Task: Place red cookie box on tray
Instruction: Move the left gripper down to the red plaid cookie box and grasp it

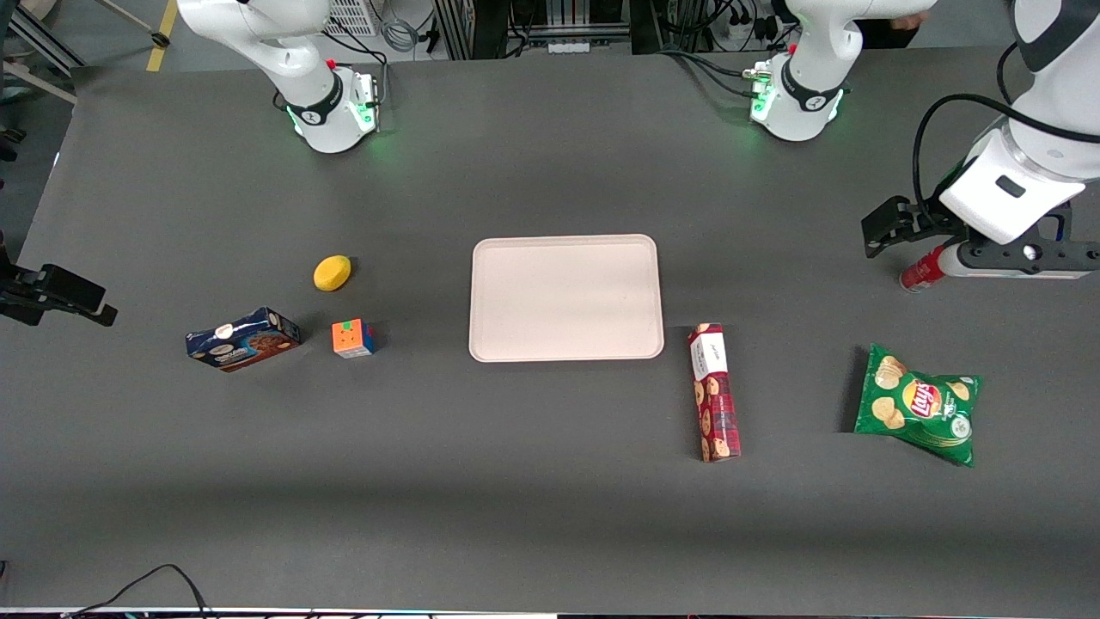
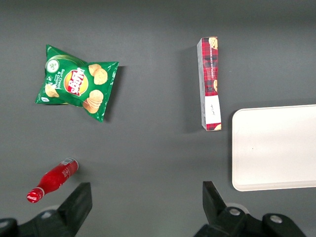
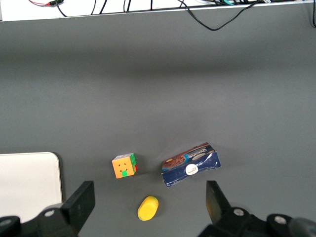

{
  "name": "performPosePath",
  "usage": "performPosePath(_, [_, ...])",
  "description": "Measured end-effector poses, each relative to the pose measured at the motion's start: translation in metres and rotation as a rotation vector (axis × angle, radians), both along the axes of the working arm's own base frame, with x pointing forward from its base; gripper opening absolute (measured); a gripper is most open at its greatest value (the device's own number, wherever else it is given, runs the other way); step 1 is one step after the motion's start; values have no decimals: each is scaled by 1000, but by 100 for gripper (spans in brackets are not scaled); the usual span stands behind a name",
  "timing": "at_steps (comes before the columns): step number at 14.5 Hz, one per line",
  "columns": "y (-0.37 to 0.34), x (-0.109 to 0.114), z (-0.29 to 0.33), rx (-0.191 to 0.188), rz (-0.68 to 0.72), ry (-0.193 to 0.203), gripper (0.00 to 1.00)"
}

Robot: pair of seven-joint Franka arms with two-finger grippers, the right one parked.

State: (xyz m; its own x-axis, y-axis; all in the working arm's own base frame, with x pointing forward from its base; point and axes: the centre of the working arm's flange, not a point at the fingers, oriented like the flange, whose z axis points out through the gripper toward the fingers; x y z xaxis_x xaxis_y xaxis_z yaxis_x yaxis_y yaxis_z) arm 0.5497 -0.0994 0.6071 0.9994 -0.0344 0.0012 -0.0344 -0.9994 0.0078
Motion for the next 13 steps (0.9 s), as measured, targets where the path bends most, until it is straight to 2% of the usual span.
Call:
performPosePath(8, [0,0,-1,0,-2,2,100])
performPosePath(10, [-2,4,-12,3,-5,32,100])
performPosePath(13, [-25,17,-57,3,-2,110,100])
